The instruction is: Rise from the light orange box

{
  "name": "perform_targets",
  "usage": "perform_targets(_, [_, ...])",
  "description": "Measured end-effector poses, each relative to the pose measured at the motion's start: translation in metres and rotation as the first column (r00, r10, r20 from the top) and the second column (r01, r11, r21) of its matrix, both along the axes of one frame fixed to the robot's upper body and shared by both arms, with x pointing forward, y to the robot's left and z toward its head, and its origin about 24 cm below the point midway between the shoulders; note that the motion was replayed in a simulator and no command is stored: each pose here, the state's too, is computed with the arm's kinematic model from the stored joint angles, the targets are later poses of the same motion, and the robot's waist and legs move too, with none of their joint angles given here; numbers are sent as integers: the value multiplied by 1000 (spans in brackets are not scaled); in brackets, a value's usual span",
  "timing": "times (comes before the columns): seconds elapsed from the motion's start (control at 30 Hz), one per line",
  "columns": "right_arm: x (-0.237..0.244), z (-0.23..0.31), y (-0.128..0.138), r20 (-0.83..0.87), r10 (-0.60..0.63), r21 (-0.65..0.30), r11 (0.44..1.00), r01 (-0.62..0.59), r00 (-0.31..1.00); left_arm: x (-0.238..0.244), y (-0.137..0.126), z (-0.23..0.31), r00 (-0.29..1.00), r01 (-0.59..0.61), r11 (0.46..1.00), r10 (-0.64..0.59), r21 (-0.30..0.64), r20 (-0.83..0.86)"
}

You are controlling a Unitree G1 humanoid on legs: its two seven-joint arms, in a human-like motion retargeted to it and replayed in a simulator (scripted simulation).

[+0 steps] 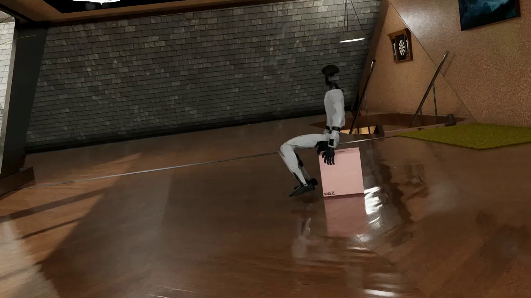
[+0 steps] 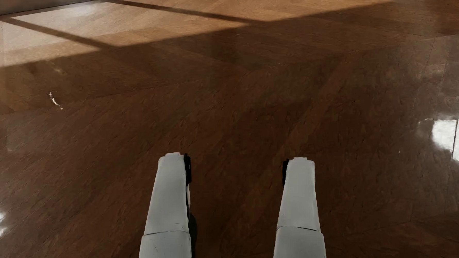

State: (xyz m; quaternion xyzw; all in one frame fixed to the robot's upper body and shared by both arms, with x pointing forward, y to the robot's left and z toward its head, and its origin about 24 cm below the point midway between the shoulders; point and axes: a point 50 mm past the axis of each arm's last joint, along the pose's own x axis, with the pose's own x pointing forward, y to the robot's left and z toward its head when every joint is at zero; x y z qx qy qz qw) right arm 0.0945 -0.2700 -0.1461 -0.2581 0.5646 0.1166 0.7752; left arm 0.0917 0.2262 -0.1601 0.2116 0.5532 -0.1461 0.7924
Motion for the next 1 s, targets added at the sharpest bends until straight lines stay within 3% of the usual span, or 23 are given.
perform_targets(0.07, [0, 1, 5, 36, -20, 36, 999, 19, 999, -3, -7, -1, 1000, 16, 999, -15, -40, 3])
perform_targets(0.17, [16, 8, 11, 97, 63, 65, 995, -70, 993, 9, -16, 3, 997, 67, 995, -63, -72, 50])
perform_targets(0.27, [35, 12, 15, 137, 130, 34, 990, -136, 982, 25, -21, 6, 992, 85, 995, -79, -55, 99])
perform_targets(0.43, [51, 16, 12, 173, 127, -25, 992, -124, 977, 47, -21, 14, 980, 116, 993, -110, -28, 166])
perform_targets(0.67, [64, 24, 9, 220, 118, -29, 993, -114, 968, 73, -24, 25, 963, 113, 993, -102, -29, 249])
perform_targets(0.8, [85, 62, -1, 443, 89, 1, 995, -100, 892, 100, -10, 53, 901, 47, 998, -26, -39, 434])
perform_targets(0.9, [108, 131, 0, 744, 146, -104, 989, -103, 652, 128, 13, 114, 649, -142, 988, 143, -65, 748])
perform_targets(1.0, [130, 216, 19, 940, 280, -280, 960, -25, 197, 155, 16, 226, 96, -178, 978, 128, -109, 987])
